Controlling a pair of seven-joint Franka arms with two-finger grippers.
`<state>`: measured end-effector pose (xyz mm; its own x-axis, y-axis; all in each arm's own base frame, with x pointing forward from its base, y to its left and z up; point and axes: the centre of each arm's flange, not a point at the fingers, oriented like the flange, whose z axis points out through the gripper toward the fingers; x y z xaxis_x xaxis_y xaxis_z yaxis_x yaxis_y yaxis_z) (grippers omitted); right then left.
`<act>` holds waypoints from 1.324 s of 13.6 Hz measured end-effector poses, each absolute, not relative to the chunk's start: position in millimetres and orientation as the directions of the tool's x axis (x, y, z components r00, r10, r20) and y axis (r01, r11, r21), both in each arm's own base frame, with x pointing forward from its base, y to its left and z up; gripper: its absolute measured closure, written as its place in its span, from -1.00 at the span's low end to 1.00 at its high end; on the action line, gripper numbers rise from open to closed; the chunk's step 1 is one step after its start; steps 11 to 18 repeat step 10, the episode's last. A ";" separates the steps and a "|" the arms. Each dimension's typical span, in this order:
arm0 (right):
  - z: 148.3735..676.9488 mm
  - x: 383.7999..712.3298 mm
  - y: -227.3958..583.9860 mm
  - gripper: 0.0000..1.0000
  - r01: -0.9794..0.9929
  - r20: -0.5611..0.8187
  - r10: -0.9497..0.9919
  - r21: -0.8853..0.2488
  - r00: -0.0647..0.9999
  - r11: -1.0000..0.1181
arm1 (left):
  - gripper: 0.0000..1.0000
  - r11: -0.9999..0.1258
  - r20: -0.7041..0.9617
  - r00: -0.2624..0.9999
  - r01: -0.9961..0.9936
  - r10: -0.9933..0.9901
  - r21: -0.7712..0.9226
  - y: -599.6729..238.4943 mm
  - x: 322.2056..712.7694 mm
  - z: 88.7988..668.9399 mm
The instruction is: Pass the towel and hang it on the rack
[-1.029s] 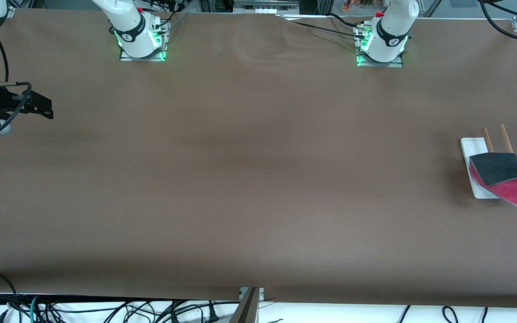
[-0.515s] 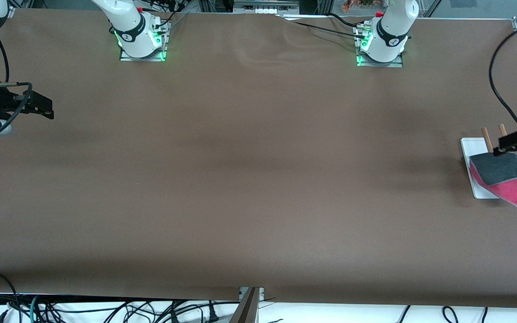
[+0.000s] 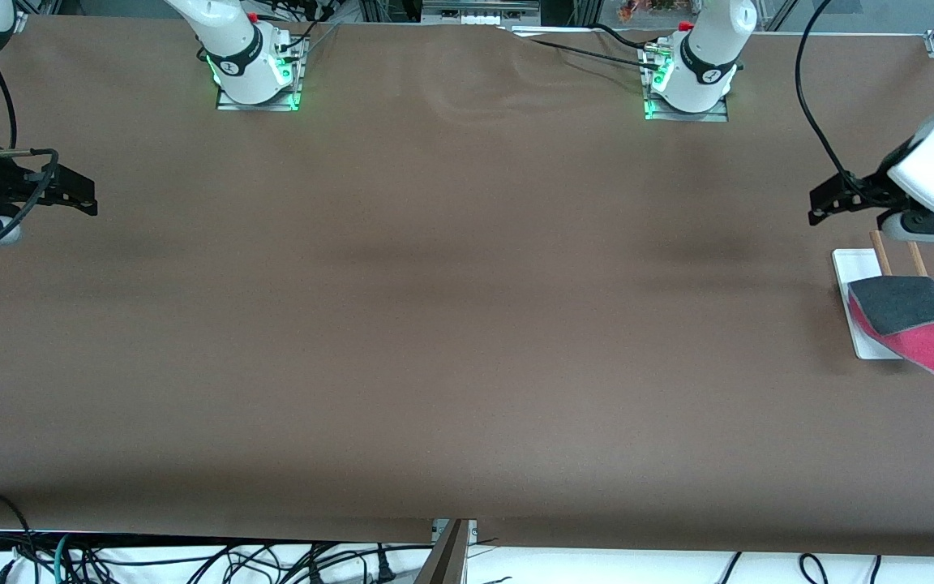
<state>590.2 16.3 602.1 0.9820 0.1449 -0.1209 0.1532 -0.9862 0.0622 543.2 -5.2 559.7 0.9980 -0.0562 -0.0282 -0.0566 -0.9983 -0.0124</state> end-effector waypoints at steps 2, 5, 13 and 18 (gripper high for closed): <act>602.1 590.2 16.4 -1.00 0.153 -0.121 0.145 0.062 0.982 -0.986 | -1.00 -0.997 -0.025 0.997 -0.071 -0.071 -0.013 -17.3 540.4 561.4; 602.1 590.2 16.5 -1.00 0.153 -0.121 0.145 0.062 0.982 -0.986 | -1.00 -0.997 -0.028 0.997 -0.071 -0.071 -0.003 -28.5 541.6 562.7; 602.1 590.2 16.6 -1.00 0.154 -0.120 0.145 0.062 0.982 -0.986 | -1.00 -0.997 -0.034 0.996 -0.079 -0.079 0.000 -34.0 550.3 564.5; 602.1 590.2 16.6 -1.00 0.154 -0.120 0.145 0.062 0.982 -0.986 | -1.00 -0.997 -0.034 0.996 -0.079 -0.079 0.000 -34.0 550.3 564.5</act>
